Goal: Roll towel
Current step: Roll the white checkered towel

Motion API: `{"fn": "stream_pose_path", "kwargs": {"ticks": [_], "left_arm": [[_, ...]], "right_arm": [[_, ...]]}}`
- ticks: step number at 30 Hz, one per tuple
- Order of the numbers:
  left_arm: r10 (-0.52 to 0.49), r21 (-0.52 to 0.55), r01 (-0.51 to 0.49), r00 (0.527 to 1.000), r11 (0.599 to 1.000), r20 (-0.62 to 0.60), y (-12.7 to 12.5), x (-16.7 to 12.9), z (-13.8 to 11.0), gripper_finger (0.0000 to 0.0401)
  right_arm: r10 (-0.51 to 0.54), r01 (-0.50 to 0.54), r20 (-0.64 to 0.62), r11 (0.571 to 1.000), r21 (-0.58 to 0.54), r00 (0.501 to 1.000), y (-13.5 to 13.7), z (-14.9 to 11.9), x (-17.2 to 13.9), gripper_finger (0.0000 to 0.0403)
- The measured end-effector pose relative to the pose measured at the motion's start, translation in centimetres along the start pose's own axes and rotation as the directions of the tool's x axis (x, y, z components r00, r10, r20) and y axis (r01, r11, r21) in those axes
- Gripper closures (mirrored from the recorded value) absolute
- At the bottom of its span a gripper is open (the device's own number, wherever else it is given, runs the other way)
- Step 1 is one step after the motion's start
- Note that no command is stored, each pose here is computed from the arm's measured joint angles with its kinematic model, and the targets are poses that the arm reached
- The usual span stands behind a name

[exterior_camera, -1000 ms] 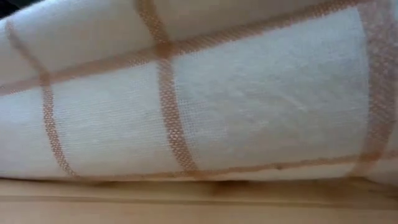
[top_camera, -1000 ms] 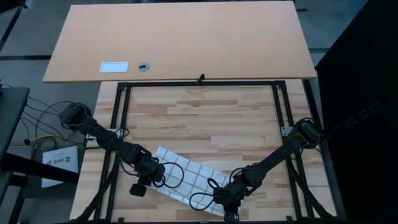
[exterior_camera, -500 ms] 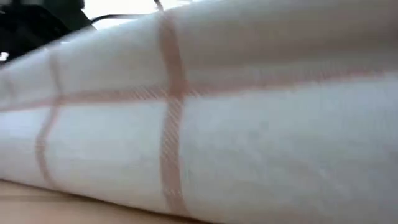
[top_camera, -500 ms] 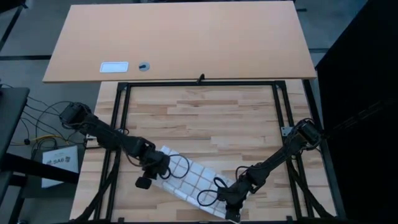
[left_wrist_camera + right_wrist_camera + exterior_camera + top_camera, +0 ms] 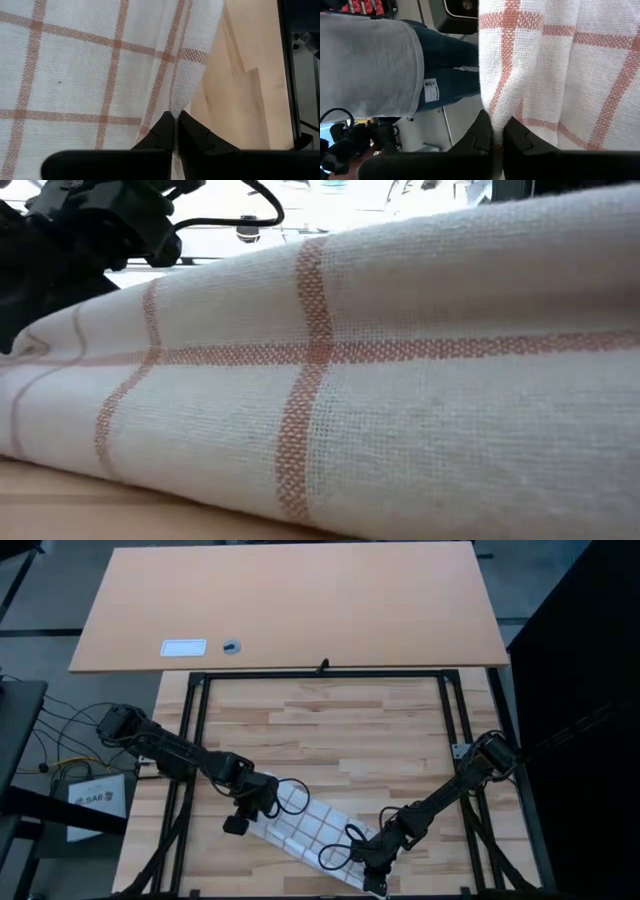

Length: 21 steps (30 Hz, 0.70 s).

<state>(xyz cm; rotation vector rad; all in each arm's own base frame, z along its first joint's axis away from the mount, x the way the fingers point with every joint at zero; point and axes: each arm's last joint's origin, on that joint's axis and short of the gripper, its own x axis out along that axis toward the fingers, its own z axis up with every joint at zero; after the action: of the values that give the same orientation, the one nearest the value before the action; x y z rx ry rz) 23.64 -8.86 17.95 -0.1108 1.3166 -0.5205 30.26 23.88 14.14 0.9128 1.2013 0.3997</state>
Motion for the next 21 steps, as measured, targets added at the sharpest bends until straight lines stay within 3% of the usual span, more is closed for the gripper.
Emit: {"fn": "stream_pose_path", "kwargs": {"ticks": [5, 12, 18, 21], "left_arm": [[0.004, -0.002, -0.004, 1.0, 1.0, 0.005, 0.4, -0.1, 0.0, 0.0401], [-0.004, 0.003, 0.004, 1.0, 1.0, 0.003, 0.4, -0.2, 0.0, 0.0401], [-0.015, 0.004, 0.015, 1.0, 1.0, 0.004, 0.3, -0.2, 0.0, 0.0401], [-0.017, 0.008, 0.017, 1.0, 1.0, 0.003, 0.3, -0.1, 0.0, 0.0401]], "right_arm": [[-0.006, 0.006, 0.009, 1.0, 0.007, 1.0, -0.1, 0.1, 0.0, 0.0384], [-0.027, 0.026, 0.023, 0.999, 0.029, 0.999, -0.5, 0.7, -0.3, 0.0319], [-0.19, 0.193, -0.035, 0.977, 0.089, 0.981, -2.1, 0.4, -1.0, 0.0288], [-0.27, 0.269, -0.002, 0.96, 0.075, 0.963, -2.0, 0.4, -2.7, 0.0285]]}}
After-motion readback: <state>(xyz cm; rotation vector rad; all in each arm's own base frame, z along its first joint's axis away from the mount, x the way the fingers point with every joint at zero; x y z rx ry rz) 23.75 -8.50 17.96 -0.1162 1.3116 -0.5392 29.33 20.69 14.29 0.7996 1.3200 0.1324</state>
